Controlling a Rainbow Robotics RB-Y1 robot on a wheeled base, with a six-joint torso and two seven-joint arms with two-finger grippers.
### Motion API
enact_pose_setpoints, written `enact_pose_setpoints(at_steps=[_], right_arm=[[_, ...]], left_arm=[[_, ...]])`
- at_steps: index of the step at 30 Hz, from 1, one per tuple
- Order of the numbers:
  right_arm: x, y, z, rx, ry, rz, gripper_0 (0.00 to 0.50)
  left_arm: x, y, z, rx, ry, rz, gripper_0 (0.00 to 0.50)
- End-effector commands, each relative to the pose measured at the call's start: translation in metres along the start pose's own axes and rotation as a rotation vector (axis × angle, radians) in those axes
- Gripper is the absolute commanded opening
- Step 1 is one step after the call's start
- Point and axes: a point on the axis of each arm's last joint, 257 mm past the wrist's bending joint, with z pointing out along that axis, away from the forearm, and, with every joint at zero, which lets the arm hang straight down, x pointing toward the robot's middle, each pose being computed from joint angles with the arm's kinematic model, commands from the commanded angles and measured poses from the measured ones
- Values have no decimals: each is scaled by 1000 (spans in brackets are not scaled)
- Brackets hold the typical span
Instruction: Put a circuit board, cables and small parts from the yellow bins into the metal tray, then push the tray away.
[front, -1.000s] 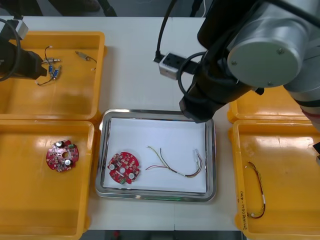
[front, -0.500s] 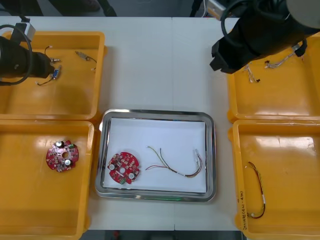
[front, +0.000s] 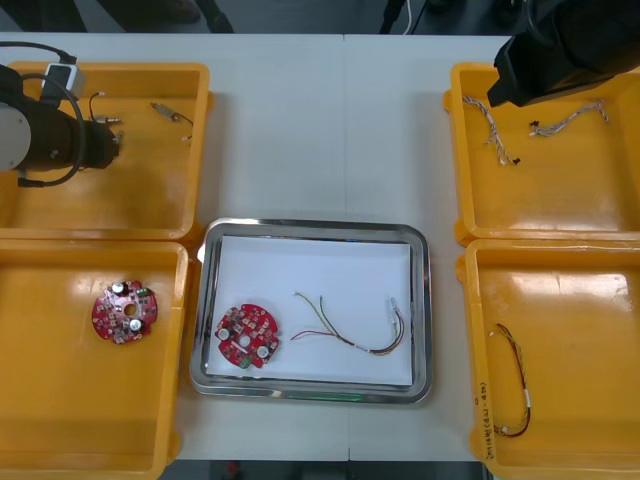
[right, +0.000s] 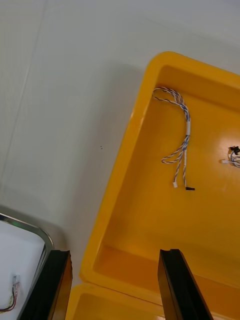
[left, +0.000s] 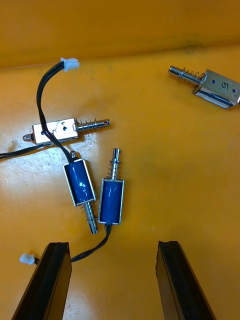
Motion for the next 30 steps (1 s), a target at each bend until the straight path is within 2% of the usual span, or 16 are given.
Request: enact_pose_setpoints(at_steps=[1,8,15,18,27,28,29,30], right_arm=[[-23,-38,-25,83,-60,113,500],[-17,-68,-21,108,-41,215,500],[-11,-97,-17,143,-10,306,500],[-6,-108,-14,148,11,347,500],[7,-122,0,153,81,416,500],[7,-124,3,152,83,420,500],[6,-125,5,150,84,424,500],[4,-126,8,145,84,426,500]], left_arm=[[-28,-12,1,2,-65,173,500],[-21,-12,9,-11,-61,195,500],[-18,-16,17,-3,-71,186,500],[-18,-17,23,-1,-85,175,500],[-13,-18,26,-5,-77,188,492],[-12,-18,27,-5,-74,190,415],[-11,-18,27,-6,-72,191,239],[-10,-18,28,-6,-70,190,91]])
